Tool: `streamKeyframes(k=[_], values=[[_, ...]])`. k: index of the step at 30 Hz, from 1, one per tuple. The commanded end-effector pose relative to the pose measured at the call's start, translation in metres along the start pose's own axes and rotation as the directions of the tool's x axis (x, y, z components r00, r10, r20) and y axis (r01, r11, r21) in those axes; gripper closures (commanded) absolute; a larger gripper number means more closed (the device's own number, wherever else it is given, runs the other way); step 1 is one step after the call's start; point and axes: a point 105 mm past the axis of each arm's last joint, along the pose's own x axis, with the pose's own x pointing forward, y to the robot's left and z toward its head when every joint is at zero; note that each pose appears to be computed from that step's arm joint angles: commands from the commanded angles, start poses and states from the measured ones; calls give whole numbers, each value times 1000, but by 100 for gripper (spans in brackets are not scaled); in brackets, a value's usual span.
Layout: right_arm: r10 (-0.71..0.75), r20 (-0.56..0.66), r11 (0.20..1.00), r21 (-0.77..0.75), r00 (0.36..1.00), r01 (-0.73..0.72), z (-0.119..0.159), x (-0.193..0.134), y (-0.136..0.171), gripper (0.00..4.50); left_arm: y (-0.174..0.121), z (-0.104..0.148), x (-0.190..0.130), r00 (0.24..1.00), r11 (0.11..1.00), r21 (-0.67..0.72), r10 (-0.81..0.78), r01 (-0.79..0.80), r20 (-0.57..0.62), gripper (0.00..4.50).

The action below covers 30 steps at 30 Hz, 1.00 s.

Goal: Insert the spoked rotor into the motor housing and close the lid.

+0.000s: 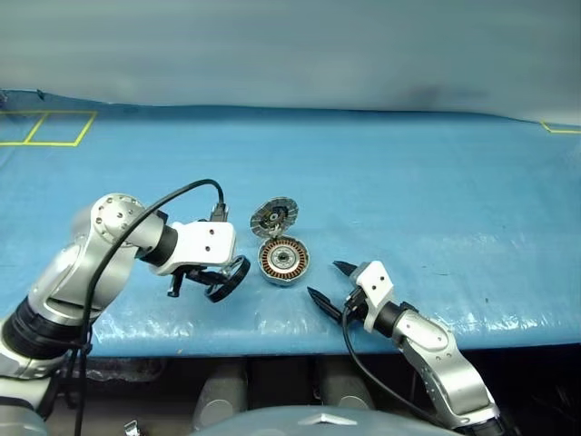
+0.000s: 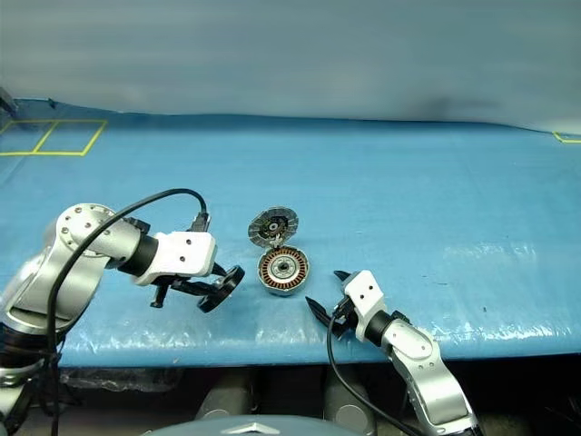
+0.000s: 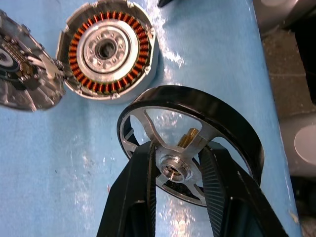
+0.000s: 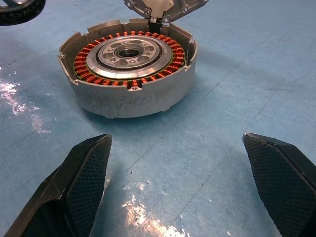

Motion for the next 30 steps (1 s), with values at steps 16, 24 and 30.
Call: streamKeyframes(k=[16,24,30], values=[[134,120,991,-46,984,-129,21,-8,18,0,42,39,40,994,983,151,107,-103,-23,346],[138,94,989,-57,986,-133,16,-11,13,0,44,51,42,997,974,212,82,-78,-12,346],[125,77,991,-58,989,-121,13,-10,12,0,41,58,37,997,969,236,71,-75,28,346]])
